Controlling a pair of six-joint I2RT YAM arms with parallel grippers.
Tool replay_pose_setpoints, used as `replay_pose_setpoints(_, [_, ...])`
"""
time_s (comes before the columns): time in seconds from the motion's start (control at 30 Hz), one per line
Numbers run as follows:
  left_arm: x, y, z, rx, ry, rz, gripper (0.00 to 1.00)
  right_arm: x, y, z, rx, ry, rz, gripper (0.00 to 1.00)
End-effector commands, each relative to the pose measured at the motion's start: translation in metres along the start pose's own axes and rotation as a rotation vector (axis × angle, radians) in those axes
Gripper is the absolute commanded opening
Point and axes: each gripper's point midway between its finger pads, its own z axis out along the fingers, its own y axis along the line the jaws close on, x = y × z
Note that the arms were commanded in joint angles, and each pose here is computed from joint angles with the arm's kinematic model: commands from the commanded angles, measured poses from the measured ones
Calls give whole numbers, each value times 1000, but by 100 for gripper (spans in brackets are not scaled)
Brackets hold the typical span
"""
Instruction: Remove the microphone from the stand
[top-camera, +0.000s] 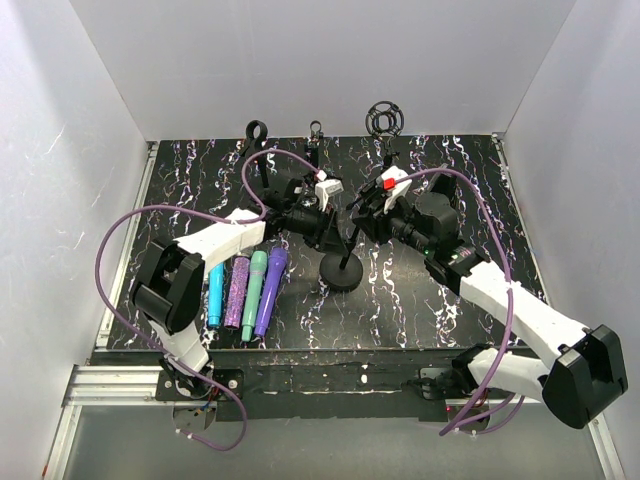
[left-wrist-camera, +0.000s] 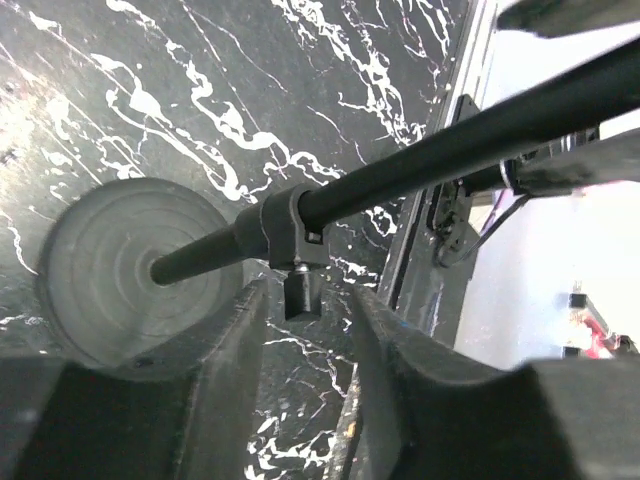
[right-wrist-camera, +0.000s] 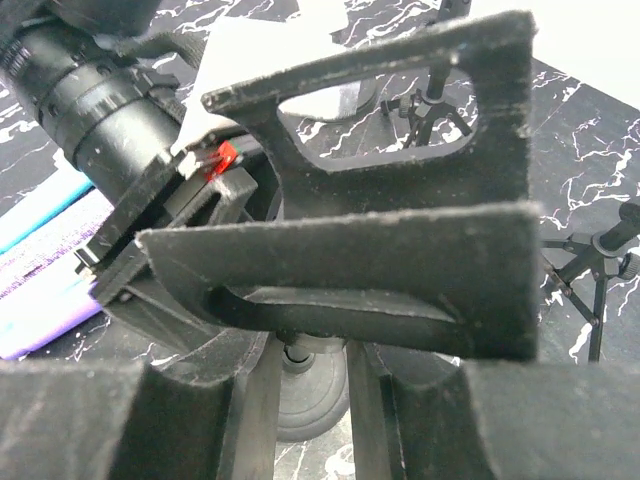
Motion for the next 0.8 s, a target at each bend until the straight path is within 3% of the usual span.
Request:
replay_pose_setpoints(0.0, [-42, -27, -20, 37, -86, 66, 45, -20, -10, 2, 33, -24, -64, 1])
replay_pose_setpoints(0.1, [-55, -21, -28, -44, -107, 98, 59, -25, -11, 4, 38, -37, -79, 1])
replay_pose_setpoints(0.23, [-68, -31, -48, -70, -139, 162, 64, -29, -13, 5, 41, -51, -107, 1])
replay_pose_setpoints(0.5, [-72, -56, -87, -150, -175, 322, 67, -36, 1, 10, -54, -49, -163, 1])
replay_pose_setpoints(0.77, [-76, -52, -114, -233, -196, 442, 68, -40, 2, 23, -54, -34, -220, 1])
